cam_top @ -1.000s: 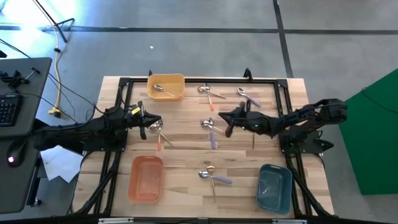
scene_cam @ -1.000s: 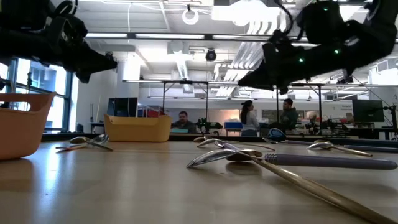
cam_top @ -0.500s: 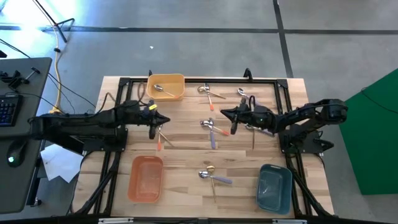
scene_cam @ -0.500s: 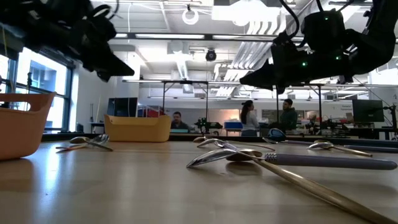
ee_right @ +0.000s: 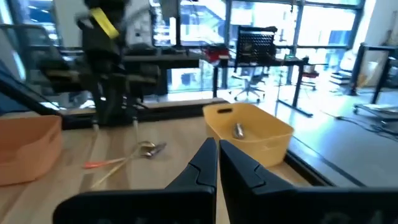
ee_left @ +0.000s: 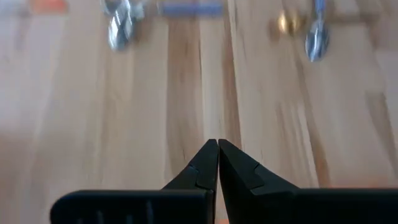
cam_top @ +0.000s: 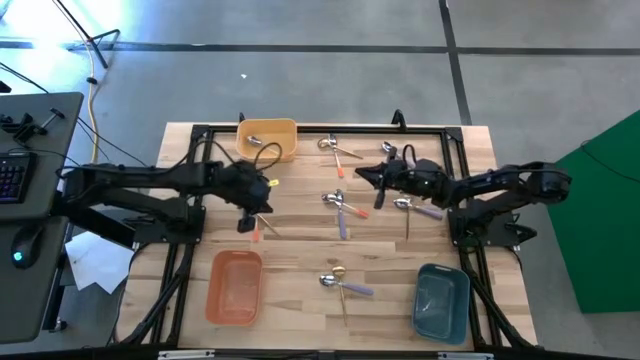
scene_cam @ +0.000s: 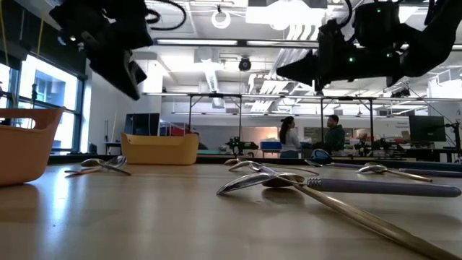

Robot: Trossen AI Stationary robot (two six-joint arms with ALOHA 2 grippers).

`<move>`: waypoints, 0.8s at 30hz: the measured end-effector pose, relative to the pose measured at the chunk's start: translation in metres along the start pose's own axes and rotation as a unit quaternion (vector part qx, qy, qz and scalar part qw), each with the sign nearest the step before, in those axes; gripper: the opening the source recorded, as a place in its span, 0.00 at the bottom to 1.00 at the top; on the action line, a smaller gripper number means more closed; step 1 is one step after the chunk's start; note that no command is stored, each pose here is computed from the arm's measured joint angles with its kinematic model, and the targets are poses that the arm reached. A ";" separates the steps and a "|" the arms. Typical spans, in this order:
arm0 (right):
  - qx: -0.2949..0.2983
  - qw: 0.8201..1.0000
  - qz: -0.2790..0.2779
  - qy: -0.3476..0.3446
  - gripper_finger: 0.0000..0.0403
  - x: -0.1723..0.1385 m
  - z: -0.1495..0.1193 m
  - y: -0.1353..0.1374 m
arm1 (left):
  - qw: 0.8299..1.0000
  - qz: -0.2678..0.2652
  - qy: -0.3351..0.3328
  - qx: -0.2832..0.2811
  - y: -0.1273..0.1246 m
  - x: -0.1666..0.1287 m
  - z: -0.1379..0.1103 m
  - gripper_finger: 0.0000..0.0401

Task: Sort silverware by color (type)
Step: Put the middle left gold spoon into the orange bin

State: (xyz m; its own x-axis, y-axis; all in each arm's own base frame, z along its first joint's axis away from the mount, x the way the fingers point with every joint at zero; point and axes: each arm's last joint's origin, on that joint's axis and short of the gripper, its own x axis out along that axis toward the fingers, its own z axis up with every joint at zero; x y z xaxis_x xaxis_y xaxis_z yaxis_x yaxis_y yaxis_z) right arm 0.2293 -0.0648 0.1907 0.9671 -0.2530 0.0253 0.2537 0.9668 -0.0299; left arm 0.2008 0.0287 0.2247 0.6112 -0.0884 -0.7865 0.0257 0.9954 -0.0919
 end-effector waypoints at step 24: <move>-0.024 1.000 -0.007 0.011 0.00 -0.001 0.002 -0.005 | 0.955 0.018 0.277 0.106 0.007 0.097 -0.027 0.29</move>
State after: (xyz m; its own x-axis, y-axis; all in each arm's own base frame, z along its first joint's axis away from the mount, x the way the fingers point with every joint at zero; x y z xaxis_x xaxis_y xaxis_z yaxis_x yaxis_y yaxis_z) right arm 0.2269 -0.0696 0.1926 0.9634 -0.2679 0.0036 0.2674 0.9604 -0.0778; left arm 0.2384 0.0259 0.1315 0.1039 -0.0005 -0.9946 0.2089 0.9777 0.0213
